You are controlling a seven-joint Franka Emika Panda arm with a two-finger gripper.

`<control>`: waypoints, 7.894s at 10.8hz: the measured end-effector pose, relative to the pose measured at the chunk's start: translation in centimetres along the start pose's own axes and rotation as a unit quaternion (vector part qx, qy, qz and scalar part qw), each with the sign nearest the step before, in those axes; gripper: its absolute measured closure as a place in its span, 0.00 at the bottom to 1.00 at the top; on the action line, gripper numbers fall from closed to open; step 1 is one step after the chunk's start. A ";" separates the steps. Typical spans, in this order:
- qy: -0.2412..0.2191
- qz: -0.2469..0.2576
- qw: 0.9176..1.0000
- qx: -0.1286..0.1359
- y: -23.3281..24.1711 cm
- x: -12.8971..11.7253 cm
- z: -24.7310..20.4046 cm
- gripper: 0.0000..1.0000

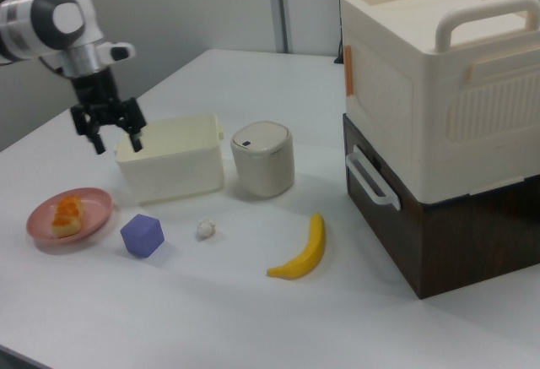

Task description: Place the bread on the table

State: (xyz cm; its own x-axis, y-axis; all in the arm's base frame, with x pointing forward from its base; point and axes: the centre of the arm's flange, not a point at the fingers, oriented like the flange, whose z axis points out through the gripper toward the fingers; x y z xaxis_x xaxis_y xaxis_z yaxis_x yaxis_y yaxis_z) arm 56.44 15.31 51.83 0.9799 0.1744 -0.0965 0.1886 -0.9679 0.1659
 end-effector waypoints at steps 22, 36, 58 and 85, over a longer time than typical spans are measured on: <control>-0.041 -0.248 0.964 -0.091 -27.3 1.6 15.1 0.00; 0.023 -0.139 0.988 -0.071 -14.2 2.7 3.0 0.88; -0.136 0.022 0.988 -0.067 11.8 -1.3 19.6 0.13; 0.079 0.262 0.950 0.153 23.9 -5.6 -8.4 0.00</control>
State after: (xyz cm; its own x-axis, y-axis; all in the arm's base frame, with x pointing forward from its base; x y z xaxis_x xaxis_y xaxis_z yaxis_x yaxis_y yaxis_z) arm 56.01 -7.24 64.57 0.9364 -0.3435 0.0722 -0.3309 -0.9325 -0.1450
